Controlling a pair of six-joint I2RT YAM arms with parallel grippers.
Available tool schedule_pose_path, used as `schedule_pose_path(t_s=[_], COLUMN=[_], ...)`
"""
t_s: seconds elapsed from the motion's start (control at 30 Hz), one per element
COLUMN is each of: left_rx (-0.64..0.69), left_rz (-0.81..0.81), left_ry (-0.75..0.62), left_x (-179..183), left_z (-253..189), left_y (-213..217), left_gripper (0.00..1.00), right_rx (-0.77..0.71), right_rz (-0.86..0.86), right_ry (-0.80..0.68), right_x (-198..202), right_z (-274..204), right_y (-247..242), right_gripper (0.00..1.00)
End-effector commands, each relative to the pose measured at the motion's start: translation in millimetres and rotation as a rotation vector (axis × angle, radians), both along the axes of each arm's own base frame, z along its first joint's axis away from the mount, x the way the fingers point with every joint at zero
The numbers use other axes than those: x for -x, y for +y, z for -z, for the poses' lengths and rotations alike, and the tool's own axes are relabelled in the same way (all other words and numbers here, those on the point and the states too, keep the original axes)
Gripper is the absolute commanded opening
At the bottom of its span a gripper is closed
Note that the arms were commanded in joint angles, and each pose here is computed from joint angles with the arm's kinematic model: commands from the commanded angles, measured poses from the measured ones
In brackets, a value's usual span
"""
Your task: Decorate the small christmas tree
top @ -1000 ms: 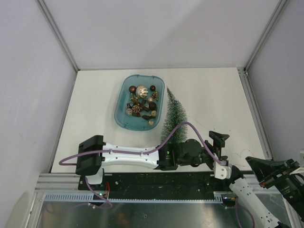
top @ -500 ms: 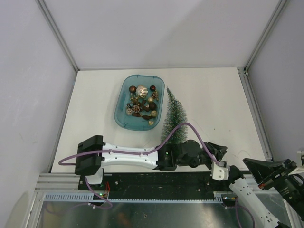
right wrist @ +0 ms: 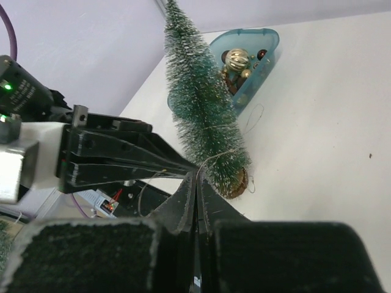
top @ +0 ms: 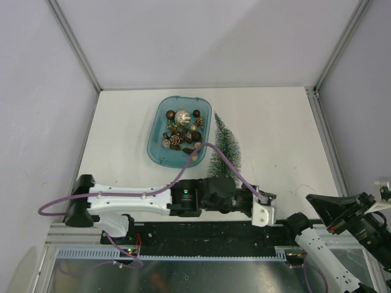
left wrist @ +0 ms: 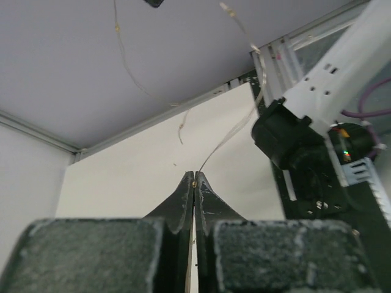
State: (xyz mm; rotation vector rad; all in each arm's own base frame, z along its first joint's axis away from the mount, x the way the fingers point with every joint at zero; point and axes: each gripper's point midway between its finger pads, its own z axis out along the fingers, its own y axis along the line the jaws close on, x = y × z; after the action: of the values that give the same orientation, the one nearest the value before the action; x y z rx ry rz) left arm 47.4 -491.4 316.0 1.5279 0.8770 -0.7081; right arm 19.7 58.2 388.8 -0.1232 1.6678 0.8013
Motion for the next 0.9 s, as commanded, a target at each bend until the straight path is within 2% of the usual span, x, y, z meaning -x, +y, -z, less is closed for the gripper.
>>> schedule_pose_path(t_s=[0.0,0.2,0.37,0.67,0.87], left_rx=[-0.051,-0.122,-0.109,-0.059,-0.015], left_rz=[0.06,0.179,0.261,0.241,0.224], left_ry=[0.179,0.293,0.326,0.362,0.383], left_x=[25,45,53,39,37], left_z=[-12,-21,-34,-28,-29], left_y=[39,85,132,184,207], left_gripper=[0.0,0.0,0.0,0.0,0.0], right_rx=[0.013,0.01,0.01,0.009,-0.013], right_rz=[-0.058,-0.105,-0.122,-0.152,-0.133], right_ry=[-0.059,-0.119,-0.148,-0.165,-0.212], right_x=[-16,-30,-49,-98,-119], right_z=[-22,-45,-61,-85,-106], right_y=[17,32,44,73,73], right_gripper=[0.0,0.0,0.0,0.0,0.0])
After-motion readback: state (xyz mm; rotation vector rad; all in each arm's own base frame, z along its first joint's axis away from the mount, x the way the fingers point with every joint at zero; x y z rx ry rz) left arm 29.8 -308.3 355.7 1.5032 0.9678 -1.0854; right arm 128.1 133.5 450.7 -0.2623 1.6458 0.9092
